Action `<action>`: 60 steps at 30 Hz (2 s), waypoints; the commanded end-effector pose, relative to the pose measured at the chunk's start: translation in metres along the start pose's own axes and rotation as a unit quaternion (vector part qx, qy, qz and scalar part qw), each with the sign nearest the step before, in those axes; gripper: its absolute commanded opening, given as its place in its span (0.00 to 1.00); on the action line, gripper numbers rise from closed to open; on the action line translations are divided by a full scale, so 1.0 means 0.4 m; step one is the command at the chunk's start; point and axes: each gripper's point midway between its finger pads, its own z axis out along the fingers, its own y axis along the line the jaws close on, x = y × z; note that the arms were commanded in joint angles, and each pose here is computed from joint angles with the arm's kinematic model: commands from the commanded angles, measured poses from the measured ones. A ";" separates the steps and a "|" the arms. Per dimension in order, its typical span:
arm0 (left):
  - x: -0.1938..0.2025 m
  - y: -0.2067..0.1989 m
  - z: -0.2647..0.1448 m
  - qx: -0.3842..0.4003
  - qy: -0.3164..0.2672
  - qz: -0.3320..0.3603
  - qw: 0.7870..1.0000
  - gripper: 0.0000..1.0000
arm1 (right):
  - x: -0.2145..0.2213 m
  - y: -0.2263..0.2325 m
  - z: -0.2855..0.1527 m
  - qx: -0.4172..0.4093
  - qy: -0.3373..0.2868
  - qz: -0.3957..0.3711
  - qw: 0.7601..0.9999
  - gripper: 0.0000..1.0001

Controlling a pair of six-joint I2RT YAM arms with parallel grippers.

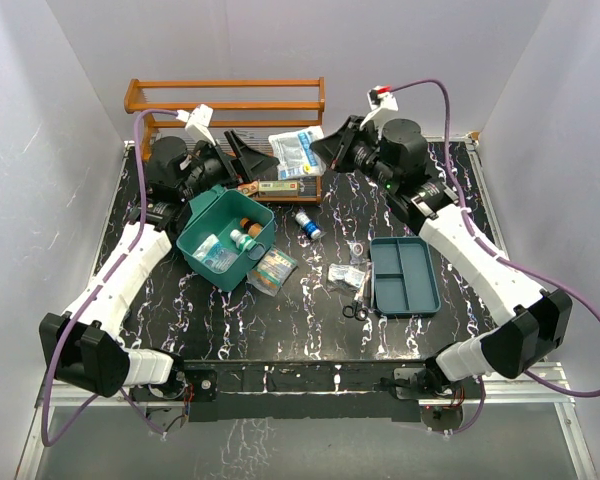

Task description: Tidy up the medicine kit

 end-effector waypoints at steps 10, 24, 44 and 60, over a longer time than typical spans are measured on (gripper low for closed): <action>-0.069 -0.181 -0.028 0.149 -0.020 -0.001 0.989 0.63 | -0.160 0.166 -0.048 -0.171 -0.053 0.104 0.978 0.00; -0.081 -0.118 -0.032 0.088 -0.050 0.059 0.993 0.10 | -0.083 0.113 -0.021 -0.154 -0.013 0.135 0.979 0.15; 0.095 0.304 -0.273 -0.305 0.281 0.241 0.878 0.12 | 0.154 -0.213 0.015 0.100 0.094 0.100 0.985 0.54; 0.255 0.415 -0.294 -0.303 0.418 0.180 0.837 0.13 | 0.235 -0.296 0.016 0.152 0.125 0.084 0.977 0.53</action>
